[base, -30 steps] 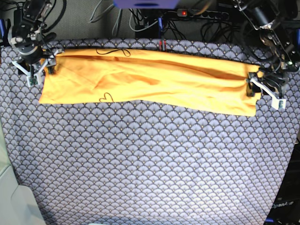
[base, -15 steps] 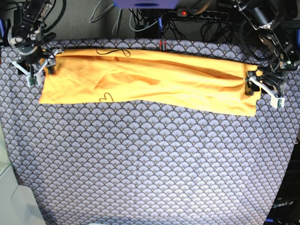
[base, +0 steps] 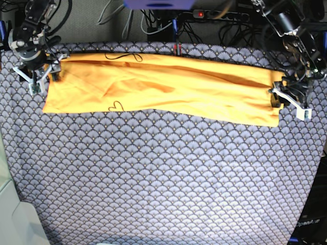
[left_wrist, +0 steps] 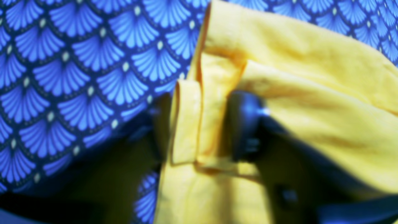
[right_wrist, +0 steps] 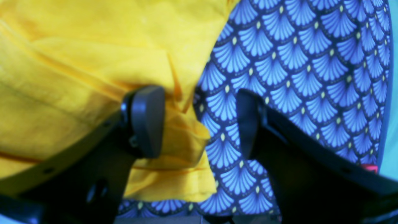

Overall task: Fold the T-shirt properly
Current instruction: 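Regrasp the folded strip's end with the left gripper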

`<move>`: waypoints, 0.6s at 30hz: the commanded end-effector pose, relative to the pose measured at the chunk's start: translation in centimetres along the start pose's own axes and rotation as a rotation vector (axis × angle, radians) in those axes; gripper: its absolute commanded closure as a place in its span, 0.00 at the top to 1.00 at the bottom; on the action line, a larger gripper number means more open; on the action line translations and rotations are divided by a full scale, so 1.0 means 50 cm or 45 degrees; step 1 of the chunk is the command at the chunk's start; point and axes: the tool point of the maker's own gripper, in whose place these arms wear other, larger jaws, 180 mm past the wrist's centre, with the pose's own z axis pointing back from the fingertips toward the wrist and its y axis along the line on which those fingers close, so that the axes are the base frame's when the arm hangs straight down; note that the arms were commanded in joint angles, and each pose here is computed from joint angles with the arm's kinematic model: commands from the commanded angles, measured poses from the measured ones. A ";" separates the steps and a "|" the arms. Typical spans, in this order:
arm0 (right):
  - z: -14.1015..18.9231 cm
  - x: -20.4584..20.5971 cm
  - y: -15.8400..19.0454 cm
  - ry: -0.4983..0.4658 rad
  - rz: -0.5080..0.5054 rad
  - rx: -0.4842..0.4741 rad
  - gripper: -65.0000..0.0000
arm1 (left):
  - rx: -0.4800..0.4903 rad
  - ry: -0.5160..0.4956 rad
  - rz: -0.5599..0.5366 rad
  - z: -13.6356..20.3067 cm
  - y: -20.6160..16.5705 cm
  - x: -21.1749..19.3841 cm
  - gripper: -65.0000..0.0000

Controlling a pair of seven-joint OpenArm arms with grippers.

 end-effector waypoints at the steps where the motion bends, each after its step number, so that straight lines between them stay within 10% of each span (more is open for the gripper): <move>1: 0.005 0.017 -0.016 -0.036 0.016 -0.026 0.57 | 0.017 0.048 -0.022 0.003 0.008 -0.010 0.22; 4: 0.005 0.017 -0.016 -0.036 0.016 -0.026 0.57 | 0.017 0.050 -0.022 0.003 0.008 -0.010 0.00; 18: 0.006 0.019 -0.017 -0.038 0.019 -0.028 0.57 | 0.081 0.000 -0.187 0.066 -0.035 0.073 0.00</move>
